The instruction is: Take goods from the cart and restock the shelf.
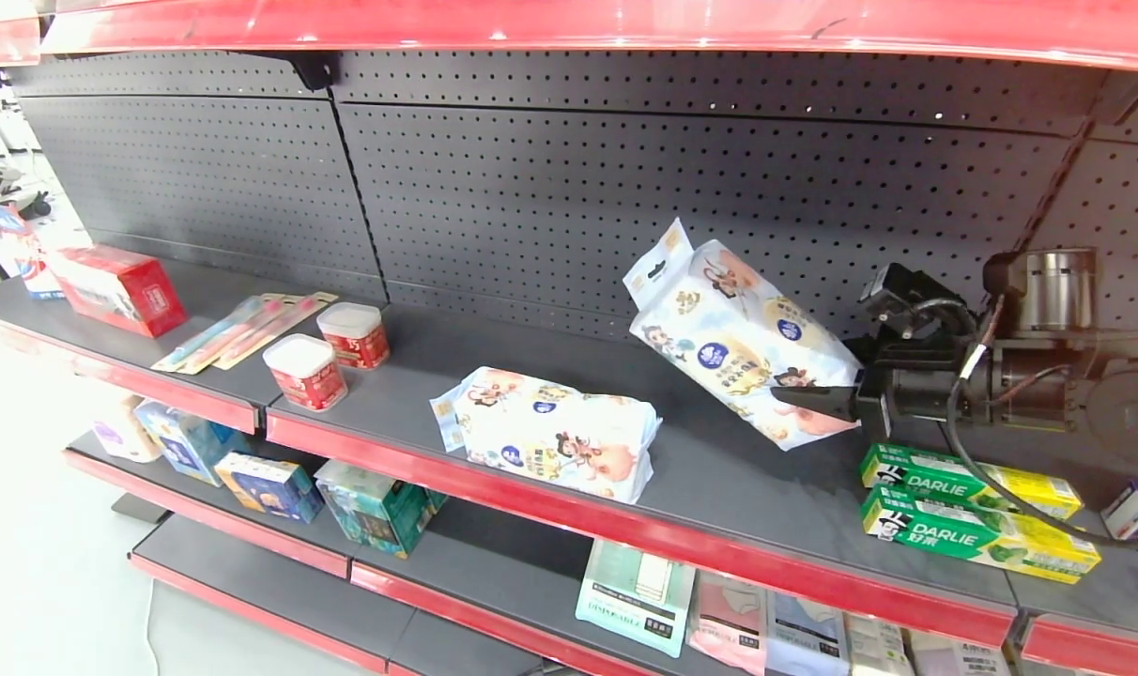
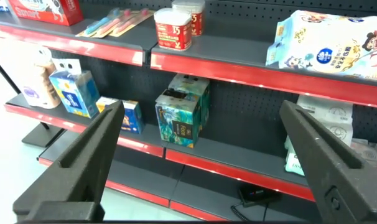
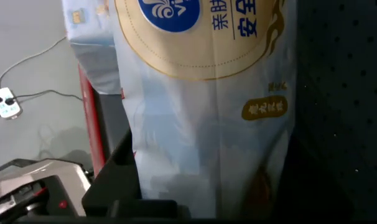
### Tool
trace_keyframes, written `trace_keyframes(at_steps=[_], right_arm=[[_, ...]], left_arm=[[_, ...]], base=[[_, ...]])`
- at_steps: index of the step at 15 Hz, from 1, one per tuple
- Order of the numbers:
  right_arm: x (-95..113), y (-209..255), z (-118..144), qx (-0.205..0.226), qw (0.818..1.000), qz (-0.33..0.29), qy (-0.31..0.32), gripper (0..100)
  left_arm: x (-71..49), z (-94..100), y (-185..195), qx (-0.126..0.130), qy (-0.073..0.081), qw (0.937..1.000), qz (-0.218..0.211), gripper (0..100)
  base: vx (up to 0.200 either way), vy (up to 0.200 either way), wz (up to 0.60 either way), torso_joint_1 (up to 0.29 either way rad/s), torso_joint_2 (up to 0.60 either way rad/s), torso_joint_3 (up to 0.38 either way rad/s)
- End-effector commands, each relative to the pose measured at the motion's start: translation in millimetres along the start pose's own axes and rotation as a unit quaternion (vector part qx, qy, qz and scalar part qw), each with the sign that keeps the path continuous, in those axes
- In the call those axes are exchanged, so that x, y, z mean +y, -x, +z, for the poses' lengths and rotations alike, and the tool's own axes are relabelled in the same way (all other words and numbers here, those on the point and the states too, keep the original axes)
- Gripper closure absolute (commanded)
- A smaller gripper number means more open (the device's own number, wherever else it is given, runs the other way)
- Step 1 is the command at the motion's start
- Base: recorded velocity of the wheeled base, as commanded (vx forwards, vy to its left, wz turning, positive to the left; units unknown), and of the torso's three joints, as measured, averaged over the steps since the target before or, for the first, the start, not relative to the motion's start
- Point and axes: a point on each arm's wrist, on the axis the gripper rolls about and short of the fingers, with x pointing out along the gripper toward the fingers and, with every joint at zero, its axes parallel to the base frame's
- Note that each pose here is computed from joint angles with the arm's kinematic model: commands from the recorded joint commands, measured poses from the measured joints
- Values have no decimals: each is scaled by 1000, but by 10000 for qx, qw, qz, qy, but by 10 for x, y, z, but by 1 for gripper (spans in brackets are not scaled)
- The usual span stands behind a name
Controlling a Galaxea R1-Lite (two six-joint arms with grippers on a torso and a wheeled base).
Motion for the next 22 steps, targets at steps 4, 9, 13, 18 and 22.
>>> trace_keyframes(at_steps=[4,9,13,18,22], right_arm=[[-335,-504,-191,77,9998,107,132,100],[-302,-715,-196,63,9994,292,162,100],[-318,-895,-75,-102,9989,330,331,100],[-301,-1043,-47,-48,9989,247,396,100],[-332,-1059,-125,-33,9989,310,336,100]], left_arm=[[0,0,-1,6,1,10000,4,0],[0,0,-1,6,1,10000,4,0],[0,0,-1,6,1,10000,4,0],[0,0,-1,6,1,10000,4,0],[0,0,-1,6,1,10000,4,0]], base=[[0,0,0,0,0,0],[0,0,0,0,0,0],[0,0,0,0,0,0],[0,0,0,0,0,0],[0,0,0,0,0,0]])
